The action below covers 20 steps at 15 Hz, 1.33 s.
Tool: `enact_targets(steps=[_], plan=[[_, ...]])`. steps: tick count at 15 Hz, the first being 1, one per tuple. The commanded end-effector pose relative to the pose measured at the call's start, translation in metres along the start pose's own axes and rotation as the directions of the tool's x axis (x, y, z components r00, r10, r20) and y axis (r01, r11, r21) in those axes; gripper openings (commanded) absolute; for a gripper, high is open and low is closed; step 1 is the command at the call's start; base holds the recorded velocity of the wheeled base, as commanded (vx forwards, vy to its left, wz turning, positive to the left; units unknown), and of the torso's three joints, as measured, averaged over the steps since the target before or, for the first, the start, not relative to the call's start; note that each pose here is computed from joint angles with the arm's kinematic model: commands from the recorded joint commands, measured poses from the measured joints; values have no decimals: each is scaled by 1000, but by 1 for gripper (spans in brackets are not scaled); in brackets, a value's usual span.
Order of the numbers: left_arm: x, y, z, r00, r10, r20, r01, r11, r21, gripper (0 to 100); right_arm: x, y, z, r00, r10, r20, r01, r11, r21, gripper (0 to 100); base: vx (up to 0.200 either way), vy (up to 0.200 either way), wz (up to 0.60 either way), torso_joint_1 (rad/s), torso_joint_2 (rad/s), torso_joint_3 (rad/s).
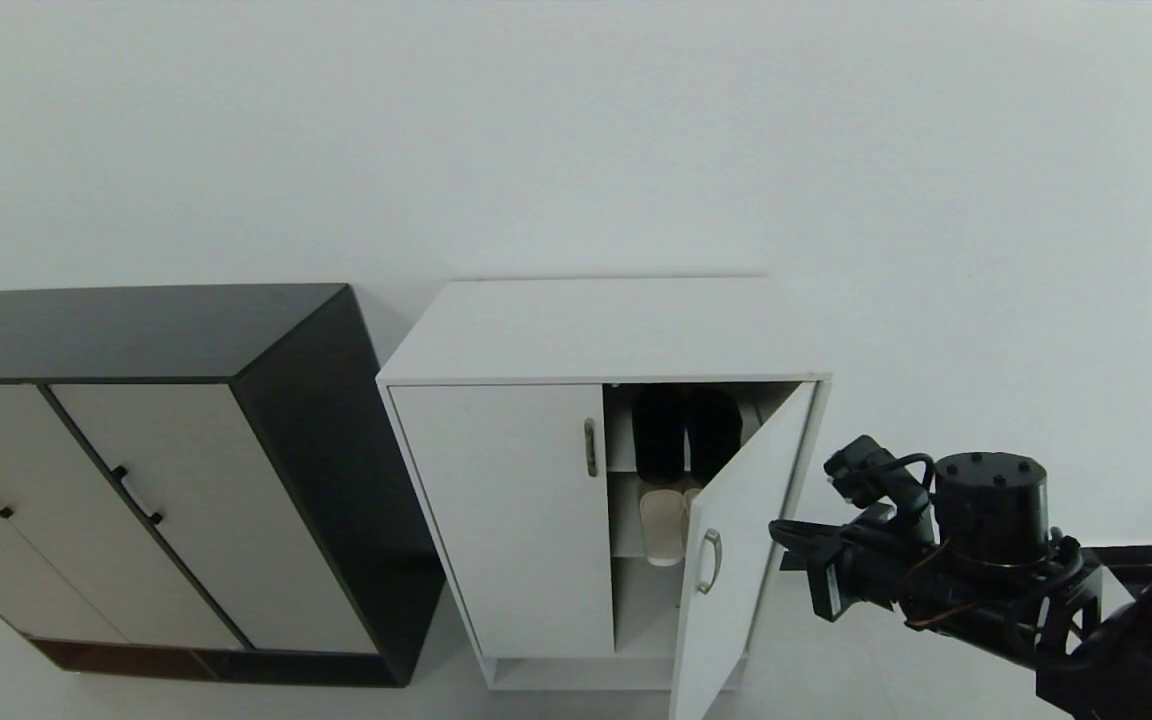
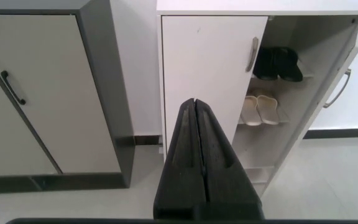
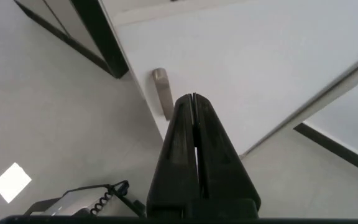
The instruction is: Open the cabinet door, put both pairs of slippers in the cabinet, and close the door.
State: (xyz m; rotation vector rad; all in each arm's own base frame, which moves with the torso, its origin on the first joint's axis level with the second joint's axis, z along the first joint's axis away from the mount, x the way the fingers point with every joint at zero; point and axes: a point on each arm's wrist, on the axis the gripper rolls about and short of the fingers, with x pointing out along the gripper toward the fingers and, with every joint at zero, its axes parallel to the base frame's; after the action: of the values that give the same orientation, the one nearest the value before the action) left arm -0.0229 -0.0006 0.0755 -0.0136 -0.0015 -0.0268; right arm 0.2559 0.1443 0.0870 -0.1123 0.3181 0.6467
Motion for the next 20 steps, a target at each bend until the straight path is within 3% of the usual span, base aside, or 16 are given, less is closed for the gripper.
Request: enact_targets(steps=[1,8,13,20], plan=[[0,0,0,1000,1,0,-1,1000,-2,0,1,-1,-7,1000,2,-25,-2,1000,5,0,200,0,0,-22,-2,2],[0,0,0,1000,-1,0,1,1000,1,0,22,2,1,998,42,38,-42,999,-3,0,0,0,0,0,0,0],[0,0,0,1000,-1,0,1,1000,1,0,53,-1,-4,999,44,32,-44,999,-2,0,0,0,0,0,0,0],[0,0,0,1000,-2,-2,2,1000,0,0,107,-7,5,997,-27,65,22,997,74,0,0,0,0,0,0,0]])
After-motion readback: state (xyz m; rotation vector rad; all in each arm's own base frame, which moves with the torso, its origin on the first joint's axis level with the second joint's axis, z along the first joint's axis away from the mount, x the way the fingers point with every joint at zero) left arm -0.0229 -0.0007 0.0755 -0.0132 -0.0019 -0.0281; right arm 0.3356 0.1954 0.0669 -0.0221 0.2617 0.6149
